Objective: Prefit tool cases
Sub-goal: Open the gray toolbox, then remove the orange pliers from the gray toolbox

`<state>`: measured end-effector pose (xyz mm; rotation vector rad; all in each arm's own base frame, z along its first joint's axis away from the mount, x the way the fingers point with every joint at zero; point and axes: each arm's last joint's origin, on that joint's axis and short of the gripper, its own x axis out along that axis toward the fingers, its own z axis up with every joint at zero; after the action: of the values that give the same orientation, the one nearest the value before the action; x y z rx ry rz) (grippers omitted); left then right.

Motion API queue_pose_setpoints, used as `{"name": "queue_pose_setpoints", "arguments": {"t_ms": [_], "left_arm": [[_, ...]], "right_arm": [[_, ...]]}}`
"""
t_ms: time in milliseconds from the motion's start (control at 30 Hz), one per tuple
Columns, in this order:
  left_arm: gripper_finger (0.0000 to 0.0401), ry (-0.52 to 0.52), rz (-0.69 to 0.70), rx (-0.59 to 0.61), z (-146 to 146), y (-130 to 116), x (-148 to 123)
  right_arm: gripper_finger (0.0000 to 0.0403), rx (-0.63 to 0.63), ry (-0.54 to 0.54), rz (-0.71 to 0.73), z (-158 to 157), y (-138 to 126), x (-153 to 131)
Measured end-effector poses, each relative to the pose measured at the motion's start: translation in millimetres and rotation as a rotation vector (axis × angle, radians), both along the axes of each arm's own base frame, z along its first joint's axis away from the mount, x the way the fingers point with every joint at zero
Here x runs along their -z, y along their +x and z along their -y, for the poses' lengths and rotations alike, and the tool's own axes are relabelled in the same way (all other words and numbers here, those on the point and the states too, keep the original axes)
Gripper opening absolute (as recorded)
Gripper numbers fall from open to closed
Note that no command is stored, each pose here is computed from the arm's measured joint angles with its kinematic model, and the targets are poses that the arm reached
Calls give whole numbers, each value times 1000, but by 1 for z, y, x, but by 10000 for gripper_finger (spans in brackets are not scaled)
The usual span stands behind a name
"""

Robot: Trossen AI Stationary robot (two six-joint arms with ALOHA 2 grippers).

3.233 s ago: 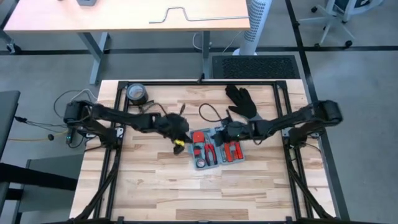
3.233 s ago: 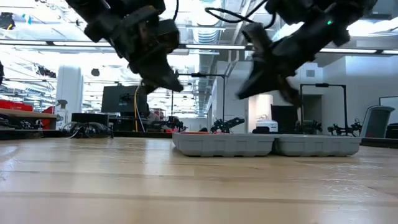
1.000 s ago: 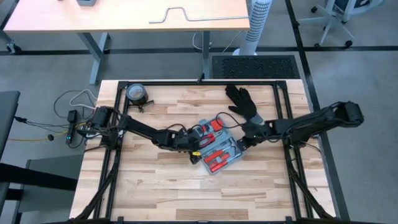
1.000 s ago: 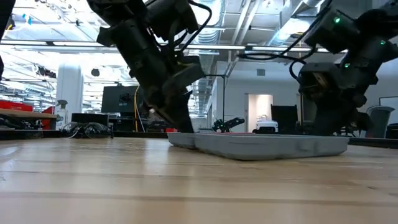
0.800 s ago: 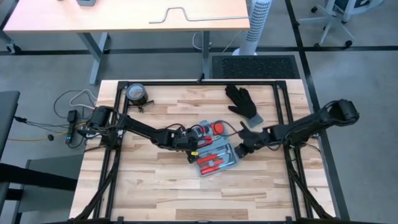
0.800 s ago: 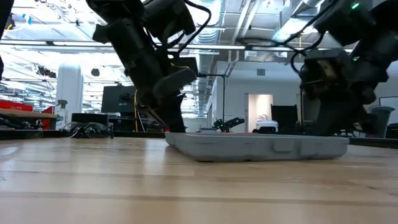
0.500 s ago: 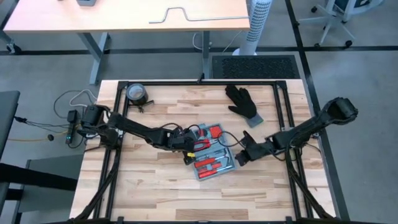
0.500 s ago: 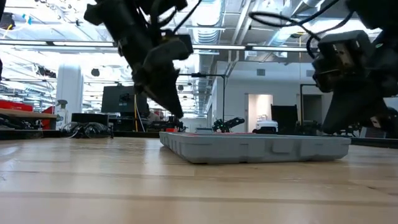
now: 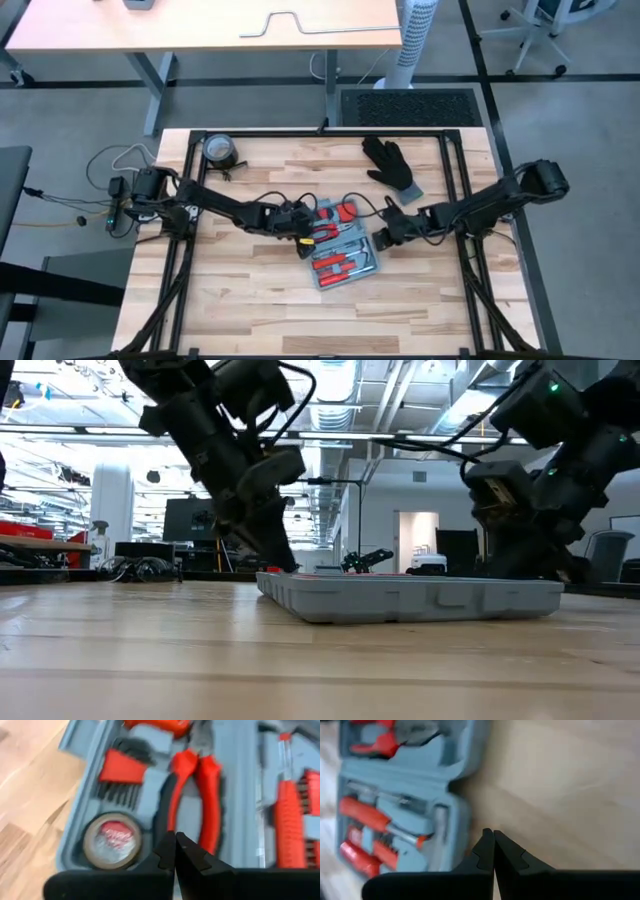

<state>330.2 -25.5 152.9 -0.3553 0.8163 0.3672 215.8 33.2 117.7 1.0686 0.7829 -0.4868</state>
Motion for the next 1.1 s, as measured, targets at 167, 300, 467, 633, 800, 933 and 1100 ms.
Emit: {"name": "queue_pose_setpoints", "arguments": {"t_ms": [167, 300, 467, 633, 800, 933, 1100], "left_arm": [[0, -23, -35, -13, -1, -10, 11], [0, -35, -38, -3, -1, -12, 12], [0, -41, -20, 11, 0, -10, 12], [0, -71, -16, 31, 4, -9, 10], [0, -93, 1, 64, 10, -14, -2], [0, -87, 87, 81, 11, -17, -23], [0, -117, 190, 211, 14, -16, -42]], "right_arm": [[11, -26, 59, 85, -13, 11, 5], [11, -61, 88, 103, -28, 16, 5], [11, -55, 97, 108, -43, 14, 3], [11, 4, 71, 59, -55, 1, 2], [11, 68, 38, 116, -71, -16, -12], [11, 77, 29, 212, -85, -27, -26], [11, 66, 31, 278, -92, -34, -35]]}}
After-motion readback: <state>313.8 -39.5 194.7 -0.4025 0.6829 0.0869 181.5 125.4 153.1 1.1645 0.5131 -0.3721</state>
